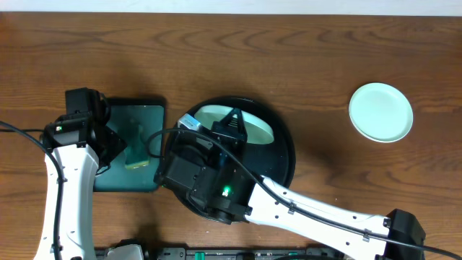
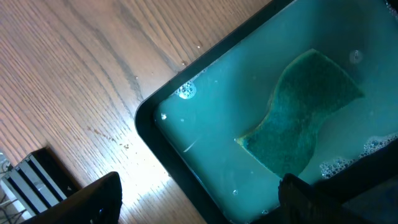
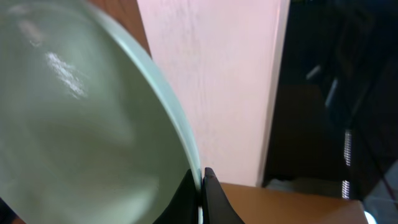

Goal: Clean dirty plates on tray and stack at the side
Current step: 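Swing the green plate over to the right stack with the right gripper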

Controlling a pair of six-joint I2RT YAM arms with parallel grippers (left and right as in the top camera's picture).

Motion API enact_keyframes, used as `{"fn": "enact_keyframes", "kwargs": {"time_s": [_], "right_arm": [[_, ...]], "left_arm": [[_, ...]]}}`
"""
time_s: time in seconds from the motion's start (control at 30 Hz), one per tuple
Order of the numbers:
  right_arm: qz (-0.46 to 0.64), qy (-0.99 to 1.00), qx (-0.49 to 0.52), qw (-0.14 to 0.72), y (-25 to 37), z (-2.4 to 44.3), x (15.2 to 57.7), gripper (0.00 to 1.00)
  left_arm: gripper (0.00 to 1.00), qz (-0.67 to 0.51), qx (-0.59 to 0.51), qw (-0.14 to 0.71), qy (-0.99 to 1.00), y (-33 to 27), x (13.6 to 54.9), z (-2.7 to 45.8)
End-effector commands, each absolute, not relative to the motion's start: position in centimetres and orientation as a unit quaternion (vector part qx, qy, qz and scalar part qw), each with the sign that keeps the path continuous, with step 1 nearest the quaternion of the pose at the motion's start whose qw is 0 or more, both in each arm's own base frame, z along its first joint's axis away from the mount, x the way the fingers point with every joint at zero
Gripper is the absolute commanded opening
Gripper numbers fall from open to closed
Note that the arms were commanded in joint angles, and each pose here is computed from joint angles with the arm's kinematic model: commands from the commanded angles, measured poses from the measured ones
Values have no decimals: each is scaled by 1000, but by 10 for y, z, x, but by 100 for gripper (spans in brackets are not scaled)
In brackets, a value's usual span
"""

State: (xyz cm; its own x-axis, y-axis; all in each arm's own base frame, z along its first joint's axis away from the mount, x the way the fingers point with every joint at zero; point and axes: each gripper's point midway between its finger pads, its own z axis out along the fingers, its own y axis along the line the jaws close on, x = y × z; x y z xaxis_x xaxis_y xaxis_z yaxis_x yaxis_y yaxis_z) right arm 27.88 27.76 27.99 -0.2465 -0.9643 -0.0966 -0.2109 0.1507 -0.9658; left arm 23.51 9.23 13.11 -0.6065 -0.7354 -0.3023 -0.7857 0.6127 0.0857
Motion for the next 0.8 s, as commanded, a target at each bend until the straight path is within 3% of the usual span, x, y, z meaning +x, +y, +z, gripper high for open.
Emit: {"fn": "enact_keyframes", "kwargs": {"time_s": [0.0,0.07,0.17,0.27,0.37,0.5,0.77], "right_arm": [[-456,638,-426,452,286,300,266,1],[-386,668,-470,428,299,273,271,1],[-429,659,-426,447,284,292,269,1],[-355,689,-461,432,300,269,266,1],[-365,702,-424,439,285,274,265,1],[-256,769,-443,384,291,235,259,1],[-50,928,-260,262,275,168,261,1]], "left_arm": [[81,105,-437,120,885,93,233,133],[81,104,-439,123,884,94,234,133],[81,96,-438,120,886,91,234,132],[81,96,-438,118,886,90,233,132],[81,96,-438,120,886,91,234,132],[81,96,-438,121,886,91,234,132],[81,96,-438,120,886,91,234,132]]}}
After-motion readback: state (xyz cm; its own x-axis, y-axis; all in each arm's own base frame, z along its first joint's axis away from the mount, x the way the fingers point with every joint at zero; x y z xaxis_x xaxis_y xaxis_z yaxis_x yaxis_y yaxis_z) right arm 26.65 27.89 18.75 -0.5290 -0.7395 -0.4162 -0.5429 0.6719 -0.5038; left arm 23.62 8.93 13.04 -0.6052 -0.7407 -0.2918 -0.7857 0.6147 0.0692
